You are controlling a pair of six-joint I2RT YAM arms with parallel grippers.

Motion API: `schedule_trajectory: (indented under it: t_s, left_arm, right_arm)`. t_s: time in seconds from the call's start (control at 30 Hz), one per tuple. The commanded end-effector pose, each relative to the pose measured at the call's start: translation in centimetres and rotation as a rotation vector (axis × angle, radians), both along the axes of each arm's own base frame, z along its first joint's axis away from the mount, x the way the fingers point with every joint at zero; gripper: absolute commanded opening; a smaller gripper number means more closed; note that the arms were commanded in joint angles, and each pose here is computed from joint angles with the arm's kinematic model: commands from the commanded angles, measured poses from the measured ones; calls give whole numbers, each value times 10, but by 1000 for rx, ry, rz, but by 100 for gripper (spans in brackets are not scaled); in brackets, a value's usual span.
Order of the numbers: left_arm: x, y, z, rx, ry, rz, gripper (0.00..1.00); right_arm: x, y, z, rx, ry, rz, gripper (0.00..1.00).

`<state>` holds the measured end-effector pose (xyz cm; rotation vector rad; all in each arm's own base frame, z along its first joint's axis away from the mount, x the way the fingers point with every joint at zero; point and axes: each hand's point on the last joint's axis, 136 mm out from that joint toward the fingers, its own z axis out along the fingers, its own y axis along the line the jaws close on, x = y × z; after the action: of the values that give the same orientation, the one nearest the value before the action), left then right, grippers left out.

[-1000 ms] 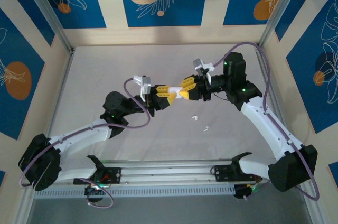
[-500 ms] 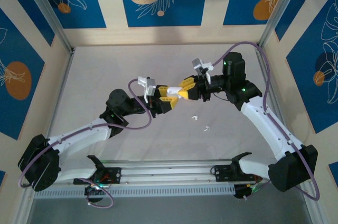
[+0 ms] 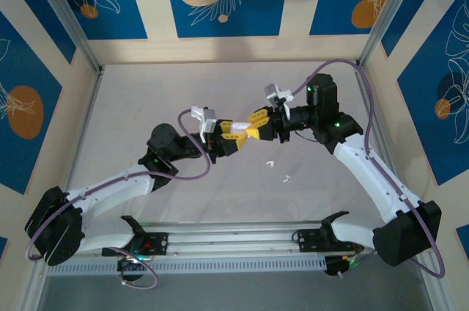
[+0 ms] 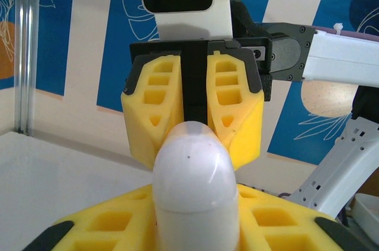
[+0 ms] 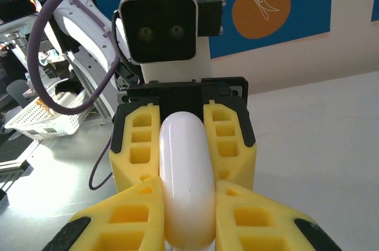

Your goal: Insert the wireless bluetooth earbuds into the charging case

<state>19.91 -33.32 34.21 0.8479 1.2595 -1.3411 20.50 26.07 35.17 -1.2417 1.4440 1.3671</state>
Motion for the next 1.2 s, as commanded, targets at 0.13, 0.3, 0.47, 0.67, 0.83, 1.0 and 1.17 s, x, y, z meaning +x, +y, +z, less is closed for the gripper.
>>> schedule_trajectory:
  t_s: [0.13,0.3,0.47,0.67,0.83,1.0,1.17]
  left_arm:
    - [-5,2,20,-26,-56,-3,13]
    - [-9,-1,13,19,-70,-29,7]
    - [-11,0,12,21,-85,-32,6]
    - [-8,2,14,3,-86,-12,7]
    - [-7,3,13,-4,-81,1,8]
    - [-7,4,17,-16,-81,3,8]
    - [-11,3,20,-25,-84,-21,8]
  right_arm:
    - [-4,0,5,-21,-30,-25,29]
    - [12,-1,9,-40,45,-92,39]
    - [22,-1,7,-46,100,-108,45]
    - [13,0,10,-28,95,-42,48]
    - [0,0,11,-19,47,-5,50]
    - [-8,-2,7,-27,9,-4,56]
    - [13,-1,-11,-102,5,-117,56]
